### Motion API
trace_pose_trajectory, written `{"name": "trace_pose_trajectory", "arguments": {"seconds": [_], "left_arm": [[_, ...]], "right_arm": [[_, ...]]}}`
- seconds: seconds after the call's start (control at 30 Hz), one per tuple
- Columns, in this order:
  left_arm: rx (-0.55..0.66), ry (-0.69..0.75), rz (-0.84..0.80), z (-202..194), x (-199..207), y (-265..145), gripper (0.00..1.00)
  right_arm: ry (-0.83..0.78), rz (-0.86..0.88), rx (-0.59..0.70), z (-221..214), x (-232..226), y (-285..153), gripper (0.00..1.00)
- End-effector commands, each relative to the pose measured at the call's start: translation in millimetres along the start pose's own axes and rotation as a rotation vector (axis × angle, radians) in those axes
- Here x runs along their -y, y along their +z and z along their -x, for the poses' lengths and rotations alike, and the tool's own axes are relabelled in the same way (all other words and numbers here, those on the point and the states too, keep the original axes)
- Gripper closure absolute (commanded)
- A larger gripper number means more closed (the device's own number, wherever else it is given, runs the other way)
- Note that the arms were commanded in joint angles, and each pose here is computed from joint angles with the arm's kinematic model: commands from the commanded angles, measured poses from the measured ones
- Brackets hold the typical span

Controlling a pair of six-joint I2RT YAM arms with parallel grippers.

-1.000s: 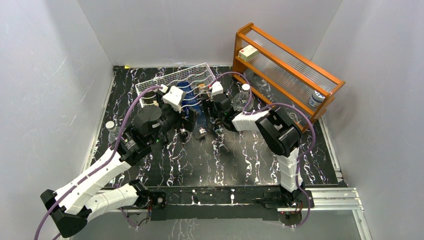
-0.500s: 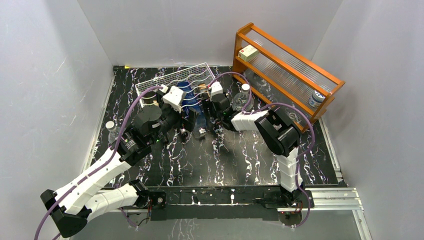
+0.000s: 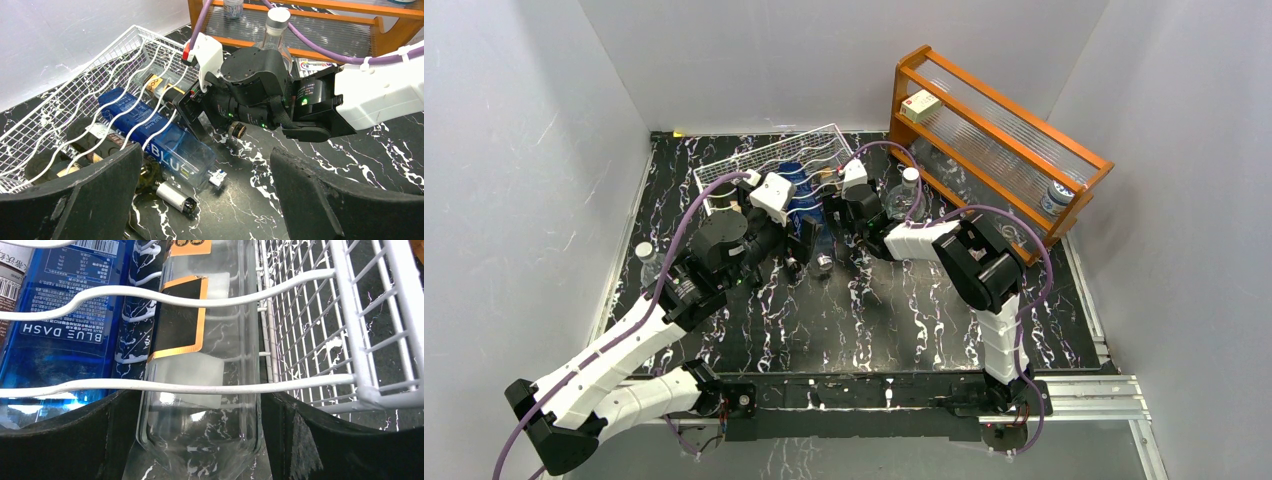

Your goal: Put the wine bottle on the wine rack

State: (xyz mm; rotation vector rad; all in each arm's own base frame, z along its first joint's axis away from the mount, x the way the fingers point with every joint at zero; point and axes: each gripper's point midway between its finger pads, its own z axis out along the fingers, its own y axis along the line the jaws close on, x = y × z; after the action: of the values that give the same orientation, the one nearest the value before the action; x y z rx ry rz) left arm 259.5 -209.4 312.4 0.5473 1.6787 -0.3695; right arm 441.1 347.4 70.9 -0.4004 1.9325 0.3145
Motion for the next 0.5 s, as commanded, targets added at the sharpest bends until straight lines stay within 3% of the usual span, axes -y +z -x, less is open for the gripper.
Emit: {"name": "trace_pose_trajectory", "arguments": {"seconds": [0.0, 0.47], "left_arm": [[0.052, -0.002, 0.001, 20, -3, -8, 0.02], [0.06, -0.003, 0.003, 21, -3, -9, 0.02]], "right_arm": [[0.042, -0.008, 0.201, 82, -2, -14, 0.05], [0.058, 0.035, 0.237, 110, -1, -56, 0.07]]}}
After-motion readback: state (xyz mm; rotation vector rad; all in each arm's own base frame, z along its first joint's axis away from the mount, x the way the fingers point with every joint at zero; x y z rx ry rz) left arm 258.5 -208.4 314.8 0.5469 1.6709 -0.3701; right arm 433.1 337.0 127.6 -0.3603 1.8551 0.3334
